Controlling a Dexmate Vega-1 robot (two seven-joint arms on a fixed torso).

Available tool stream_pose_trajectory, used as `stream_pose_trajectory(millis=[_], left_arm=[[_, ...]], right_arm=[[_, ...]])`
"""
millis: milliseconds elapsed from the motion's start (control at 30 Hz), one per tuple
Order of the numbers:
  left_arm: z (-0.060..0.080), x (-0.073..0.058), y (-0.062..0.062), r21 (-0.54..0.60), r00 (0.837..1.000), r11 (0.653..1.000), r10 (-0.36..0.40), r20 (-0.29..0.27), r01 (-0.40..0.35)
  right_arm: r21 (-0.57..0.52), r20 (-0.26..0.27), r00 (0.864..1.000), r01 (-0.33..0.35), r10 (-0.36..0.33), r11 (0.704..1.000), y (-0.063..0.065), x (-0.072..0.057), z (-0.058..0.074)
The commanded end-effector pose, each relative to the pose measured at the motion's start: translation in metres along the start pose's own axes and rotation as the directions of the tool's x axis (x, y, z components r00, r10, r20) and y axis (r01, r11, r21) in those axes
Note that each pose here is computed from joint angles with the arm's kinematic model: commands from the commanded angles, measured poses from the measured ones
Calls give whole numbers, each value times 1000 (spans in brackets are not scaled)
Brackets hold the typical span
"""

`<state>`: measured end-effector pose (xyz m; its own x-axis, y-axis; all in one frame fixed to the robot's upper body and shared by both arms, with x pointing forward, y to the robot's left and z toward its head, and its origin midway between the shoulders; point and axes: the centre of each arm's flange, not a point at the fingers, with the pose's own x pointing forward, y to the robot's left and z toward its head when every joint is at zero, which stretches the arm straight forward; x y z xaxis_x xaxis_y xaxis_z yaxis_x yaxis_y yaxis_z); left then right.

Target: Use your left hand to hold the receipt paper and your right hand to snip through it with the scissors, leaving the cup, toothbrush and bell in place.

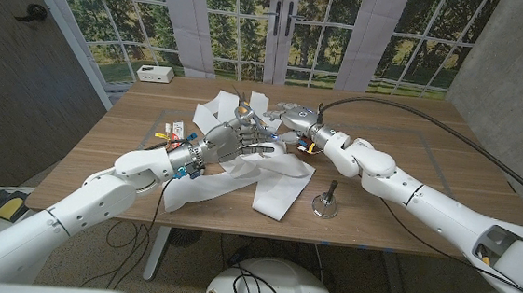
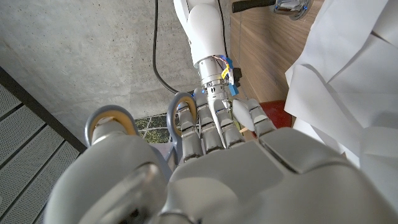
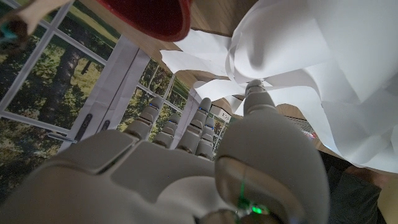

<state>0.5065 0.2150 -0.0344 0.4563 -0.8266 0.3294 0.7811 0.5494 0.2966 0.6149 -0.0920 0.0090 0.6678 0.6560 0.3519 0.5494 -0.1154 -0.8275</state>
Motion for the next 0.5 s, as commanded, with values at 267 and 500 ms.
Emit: stream_pose_trajectory(millis=[267, 500], left_arm=[[-2, -2, 3, -5, 1000, 1000, 6, 6, -6], [-3, -3, 3, -7, 1000, 1000, 5, 6, -5]], right_arm=[[-2, 32, 998, -45, 45, 999, 13, 7, 6], [4, 41, 998, -43, 43, 999, 16, 8, 8]])
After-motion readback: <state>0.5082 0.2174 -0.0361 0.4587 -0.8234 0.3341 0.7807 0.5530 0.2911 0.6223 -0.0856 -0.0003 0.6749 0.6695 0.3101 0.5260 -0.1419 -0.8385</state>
